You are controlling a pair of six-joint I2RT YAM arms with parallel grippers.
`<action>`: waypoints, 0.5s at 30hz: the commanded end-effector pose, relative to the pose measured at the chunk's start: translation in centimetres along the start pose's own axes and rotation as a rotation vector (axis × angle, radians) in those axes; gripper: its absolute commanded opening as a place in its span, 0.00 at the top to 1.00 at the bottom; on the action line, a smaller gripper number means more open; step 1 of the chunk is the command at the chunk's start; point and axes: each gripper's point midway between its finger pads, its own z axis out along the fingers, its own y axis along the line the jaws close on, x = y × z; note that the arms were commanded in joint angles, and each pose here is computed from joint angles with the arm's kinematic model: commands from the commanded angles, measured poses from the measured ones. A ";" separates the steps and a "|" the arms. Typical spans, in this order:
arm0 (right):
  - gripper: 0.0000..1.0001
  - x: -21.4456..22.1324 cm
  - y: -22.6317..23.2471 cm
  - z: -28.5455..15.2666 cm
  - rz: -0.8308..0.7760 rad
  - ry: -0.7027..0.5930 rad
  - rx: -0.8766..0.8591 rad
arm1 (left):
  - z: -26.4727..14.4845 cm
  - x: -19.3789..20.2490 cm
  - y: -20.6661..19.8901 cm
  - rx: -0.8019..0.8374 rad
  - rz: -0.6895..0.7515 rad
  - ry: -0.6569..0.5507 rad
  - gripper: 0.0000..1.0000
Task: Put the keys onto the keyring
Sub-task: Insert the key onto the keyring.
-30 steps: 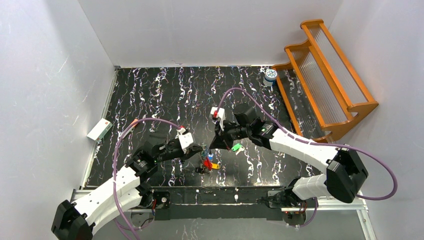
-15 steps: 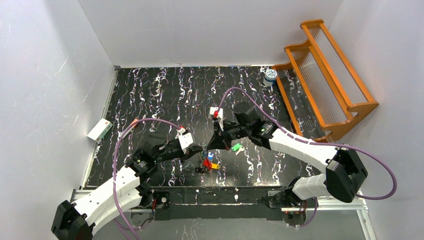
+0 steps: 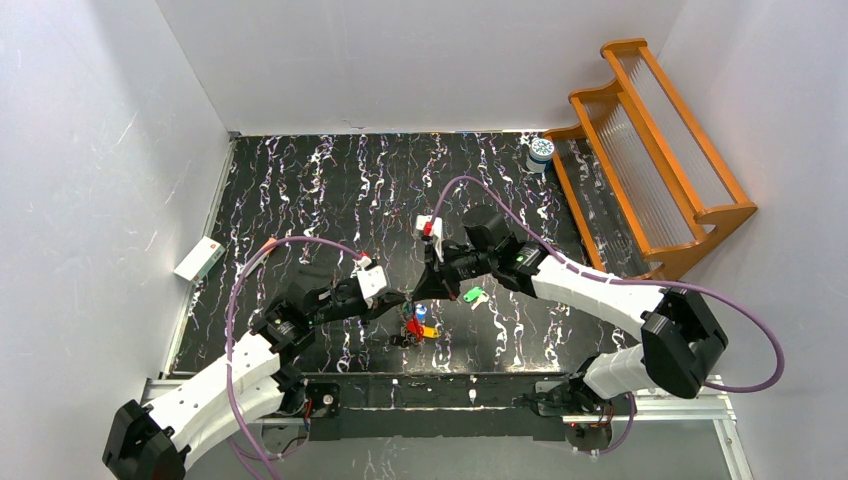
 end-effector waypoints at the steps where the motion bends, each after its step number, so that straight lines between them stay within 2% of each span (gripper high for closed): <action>1: 0.99 -2.4 -0.3 0.0 -0.029 -0.056 0.019 | 0.2 -1.1 -0.3 0.026 0.025 -0.035 1.00; 15: 0.99 -1.5 -2.0 0.5 0.024 -0.018 0.087 | 0.2 -1.2 -0.3 0.027 0.026 -0.039 1.00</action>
